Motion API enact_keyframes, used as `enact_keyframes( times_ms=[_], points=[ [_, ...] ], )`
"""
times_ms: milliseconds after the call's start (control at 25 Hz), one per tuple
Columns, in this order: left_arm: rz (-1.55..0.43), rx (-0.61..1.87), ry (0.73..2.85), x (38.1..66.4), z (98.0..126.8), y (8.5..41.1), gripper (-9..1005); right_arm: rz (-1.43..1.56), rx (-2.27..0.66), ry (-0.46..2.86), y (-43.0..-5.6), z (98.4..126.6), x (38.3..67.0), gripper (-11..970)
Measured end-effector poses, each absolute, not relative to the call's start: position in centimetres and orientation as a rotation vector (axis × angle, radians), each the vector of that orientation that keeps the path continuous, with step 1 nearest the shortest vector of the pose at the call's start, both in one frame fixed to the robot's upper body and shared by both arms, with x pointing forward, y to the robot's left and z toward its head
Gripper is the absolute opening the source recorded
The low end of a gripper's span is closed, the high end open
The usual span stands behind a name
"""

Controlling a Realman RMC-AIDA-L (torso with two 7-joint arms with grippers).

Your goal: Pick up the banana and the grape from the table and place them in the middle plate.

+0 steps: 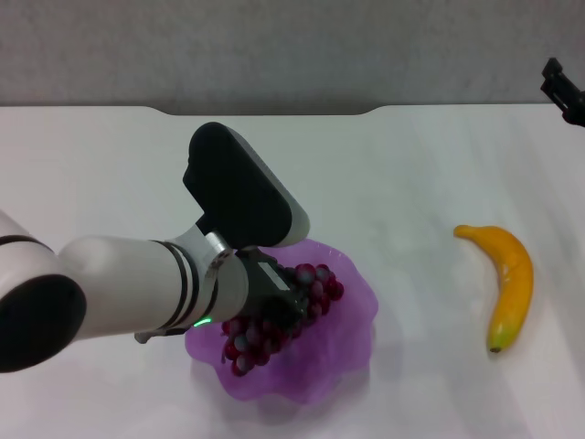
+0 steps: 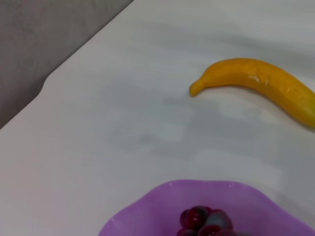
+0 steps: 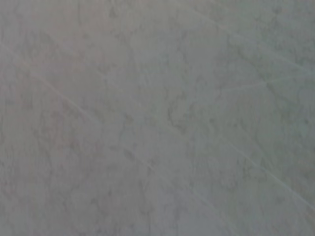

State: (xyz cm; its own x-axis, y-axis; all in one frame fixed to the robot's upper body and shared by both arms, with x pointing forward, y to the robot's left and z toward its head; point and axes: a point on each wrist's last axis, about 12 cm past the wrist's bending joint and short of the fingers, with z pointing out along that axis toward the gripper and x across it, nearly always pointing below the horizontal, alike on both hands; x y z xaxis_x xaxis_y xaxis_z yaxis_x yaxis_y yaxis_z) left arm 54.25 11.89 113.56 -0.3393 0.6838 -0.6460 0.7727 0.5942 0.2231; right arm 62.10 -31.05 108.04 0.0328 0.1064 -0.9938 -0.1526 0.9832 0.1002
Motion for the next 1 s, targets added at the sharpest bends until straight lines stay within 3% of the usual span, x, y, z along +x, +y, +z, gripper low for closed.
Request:
enact_keyframes(
  times_ms=[520, 760, 840, 1000],
  points=[
    [-0.17, 1.126, 2.113, 54.7, 113.3, 11.4, 327, 0.203, -0.039, 1.523, -30.9, 108.1, 62.2, 881],
    [-0.177, 1.085, 2.079, 55.2, 113.9, 11.4, 568, 0.203, -0.039, 1.524, -30.9, 108.1, 62.2, 881],
    [-0.179, 1.06, 2.061, 55.4, 114.3, 11.6, 768, 0.203, -0.04, 1.525, -30.9, 108.1, 62.2, 881],
    [-0.179, 0.968, 2.008, 56.2, 115.4, 12.7, 851, 0.204, -0.043, 1.532, -30.8, 108.0, 62.2, 880]
  ],
)
